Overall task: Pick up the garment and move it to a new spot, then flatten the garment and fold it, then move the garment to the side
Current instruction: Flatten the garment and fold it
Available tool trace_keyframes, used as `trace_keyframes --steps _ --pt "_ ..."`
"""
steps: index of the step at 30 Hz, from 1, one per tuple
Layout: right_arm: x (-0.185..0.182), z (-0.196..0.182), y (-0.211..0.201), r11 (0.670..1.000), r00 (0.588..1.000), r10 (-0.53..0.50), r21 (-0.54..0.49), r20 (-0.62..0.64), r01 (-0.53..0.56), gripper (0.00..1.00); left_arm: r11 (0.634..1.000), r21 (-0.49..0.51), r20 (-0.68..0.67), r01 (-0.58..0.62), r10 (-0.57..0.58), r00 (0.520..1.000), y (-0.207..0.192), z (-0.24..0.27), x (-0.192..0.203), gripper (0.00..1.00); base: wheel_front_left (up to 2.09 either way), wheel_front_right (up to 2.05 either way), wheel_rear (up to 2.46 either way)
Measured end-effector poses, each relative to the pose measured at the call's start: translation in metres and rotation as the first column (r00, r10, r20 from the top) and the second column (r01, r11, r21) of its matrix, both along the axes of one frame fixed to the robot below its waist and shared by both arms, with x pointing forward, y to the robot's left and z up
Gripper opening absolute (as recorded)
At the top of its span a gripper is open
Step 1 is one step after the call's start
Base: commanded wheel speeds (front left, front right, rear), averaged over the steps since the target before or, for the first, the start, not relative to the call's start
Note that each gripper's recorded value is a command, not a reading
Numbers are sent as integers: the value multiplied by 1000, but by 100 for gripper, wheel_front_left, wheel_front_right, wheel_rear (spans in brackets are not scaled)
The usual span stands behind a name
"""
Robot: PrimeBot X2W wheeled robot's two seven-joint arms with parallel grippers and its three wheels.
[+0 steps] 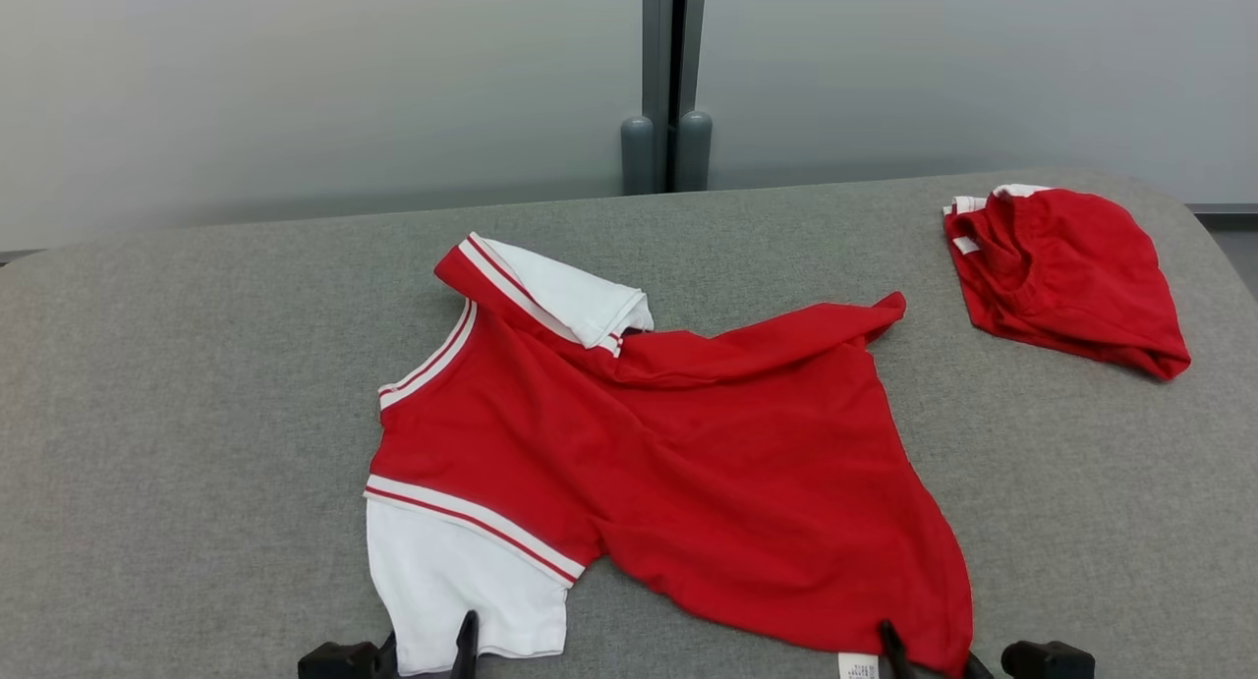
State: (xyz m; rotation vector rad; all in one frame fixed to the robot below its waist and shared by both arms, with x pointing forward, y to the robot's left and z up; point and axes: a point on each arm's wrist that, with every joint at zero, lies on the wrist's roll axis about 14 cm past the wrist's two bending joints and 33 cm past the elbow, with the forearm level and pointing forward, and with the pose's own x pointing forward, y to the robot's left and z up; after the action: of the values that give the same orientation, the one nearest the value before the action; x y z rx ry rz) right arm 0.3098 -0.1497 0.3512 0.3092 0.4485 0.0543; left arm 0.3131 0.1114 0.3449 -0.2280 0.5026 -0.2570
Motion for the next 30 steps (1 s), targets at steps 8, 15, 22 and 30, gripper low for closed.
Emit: trace_keyframes --steps 8,15,22,30 --pt "13 12 12 1000 999 28 13 39 -28 0 998 -59 0 -6 6 1000 -10 6 13 0 0 0 0" --pt "46 47 3 996 987 -42 79 157 30 0 982 -176 130 -62 86 988 -8 50 58 0 0 0 0" --pt "110 103 6 997 942 -22 72 335 -2 0 969 -241 298 -49 121 947 2 109 128 0 0 0 0" --pt "220 192 -2 999 834 45 -27 550 -36 0 975 -217 495 41 74 866 5 203 250 0 0 0 0"
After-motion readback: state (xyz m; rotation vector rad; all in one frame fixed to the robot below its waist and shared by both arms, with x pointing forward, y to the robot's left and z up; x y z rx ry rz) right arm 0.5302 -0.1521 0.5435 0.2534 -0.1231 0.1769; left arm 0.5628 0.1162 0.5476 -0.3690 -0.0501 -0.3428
